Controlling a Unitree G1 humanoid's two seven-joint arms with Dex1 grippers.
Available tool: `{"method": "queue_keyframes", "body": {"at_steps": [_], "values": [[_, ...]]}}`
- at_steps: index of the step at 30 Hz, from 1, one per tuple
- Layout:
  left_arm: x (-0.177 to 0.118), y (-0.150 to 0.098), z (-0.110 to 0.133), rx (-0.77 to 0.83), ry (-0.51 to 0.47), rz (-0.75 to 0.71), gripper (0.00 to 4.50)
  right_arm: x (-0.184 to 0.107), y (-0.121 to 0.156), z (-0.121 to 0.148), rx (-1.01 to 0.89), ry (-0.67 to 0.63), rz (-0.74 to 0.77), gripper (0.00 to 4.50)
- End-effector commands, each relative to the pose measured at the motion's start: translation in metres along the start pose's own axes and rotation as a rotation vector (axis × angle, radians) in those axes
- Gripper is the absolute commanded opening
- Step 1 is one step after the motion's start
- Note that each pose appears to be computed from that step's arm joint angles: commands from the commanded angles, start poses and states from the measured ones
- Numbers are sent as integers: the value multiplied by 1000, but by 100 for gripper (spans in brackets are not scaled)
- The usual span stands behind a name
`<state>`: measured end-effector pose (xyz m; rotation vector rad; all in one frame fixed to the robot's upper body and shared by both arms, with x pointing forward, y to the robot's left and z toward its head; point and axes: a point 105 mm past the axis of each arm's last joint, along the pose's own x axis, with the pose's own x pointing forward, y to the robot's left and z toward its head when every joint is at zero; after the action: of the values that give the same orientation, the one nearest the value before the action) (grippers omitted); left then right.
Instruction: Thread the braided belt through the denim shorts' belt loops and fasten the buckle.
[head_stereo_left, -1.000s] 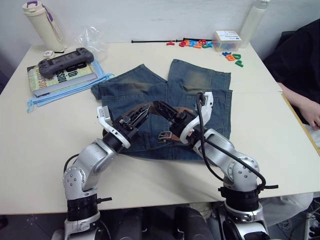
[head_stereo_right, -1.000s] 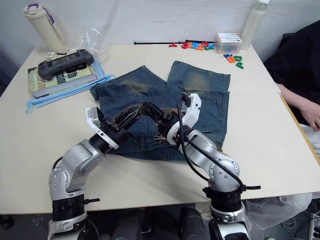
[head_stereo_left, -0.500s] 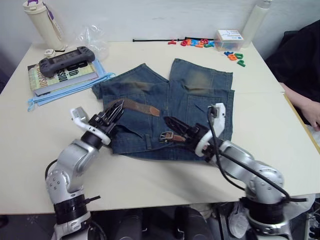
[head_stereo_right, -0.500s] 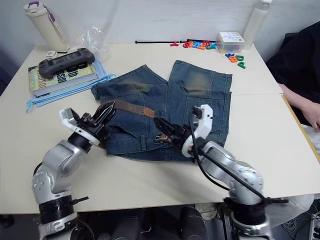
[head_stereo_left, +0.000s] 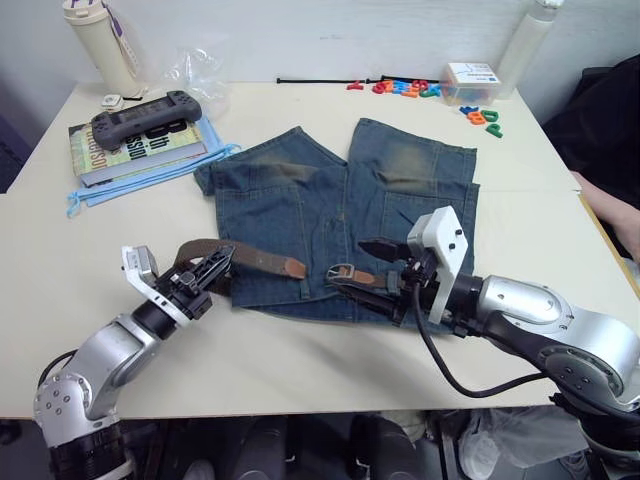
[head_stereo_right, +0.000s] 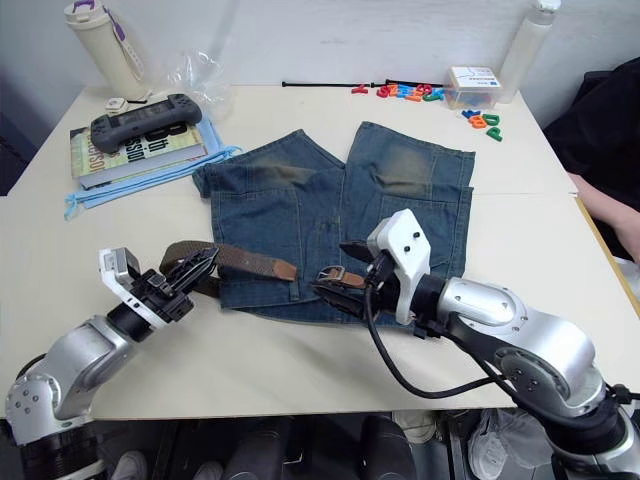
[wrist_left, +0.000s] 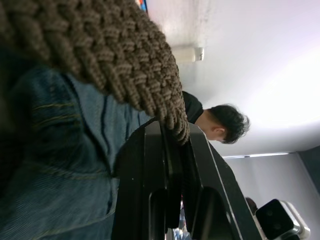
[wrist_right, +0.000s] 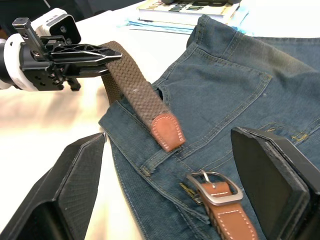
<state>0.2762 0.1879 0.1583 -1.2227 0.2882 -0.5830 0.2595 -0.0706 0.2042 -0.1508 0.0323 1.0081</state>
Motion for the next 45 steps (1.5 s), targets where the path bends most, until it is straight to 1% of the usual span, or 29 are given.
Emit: {"method": "queue_keyframes", "body": {"at_steps": [1,8,14,16,23,30,35,42,45], "values": [[-9,-1,1,15,19,-15,0,-3,0,11,-36,-47,-6,428],[-18,0,8,37,50,-14,0,-2,0,8,-28,-42,-18,428],[-19,-10,14,97,99,-45,0,2,4,6,-9,-51,-16,428],[-20,-14,13,124,131,-46,0,4,5,6,-4,-53,-15,428],[-14,-21,10,166,154,-48,0,8,9,7,16,-68,-14,428],[2,-26,4,182,139,-29,0,9,12,10,34,-88,-20,428],[7,-25,1,181,131,-11,0,9,13,13,44,-100,-29,428],[2,-21,3,183,122,15,0,8,13,12,53,-98,-37,428],[-6,-22,14,184,75,11,0,9,13,11,58,-99,-39,428]]}}
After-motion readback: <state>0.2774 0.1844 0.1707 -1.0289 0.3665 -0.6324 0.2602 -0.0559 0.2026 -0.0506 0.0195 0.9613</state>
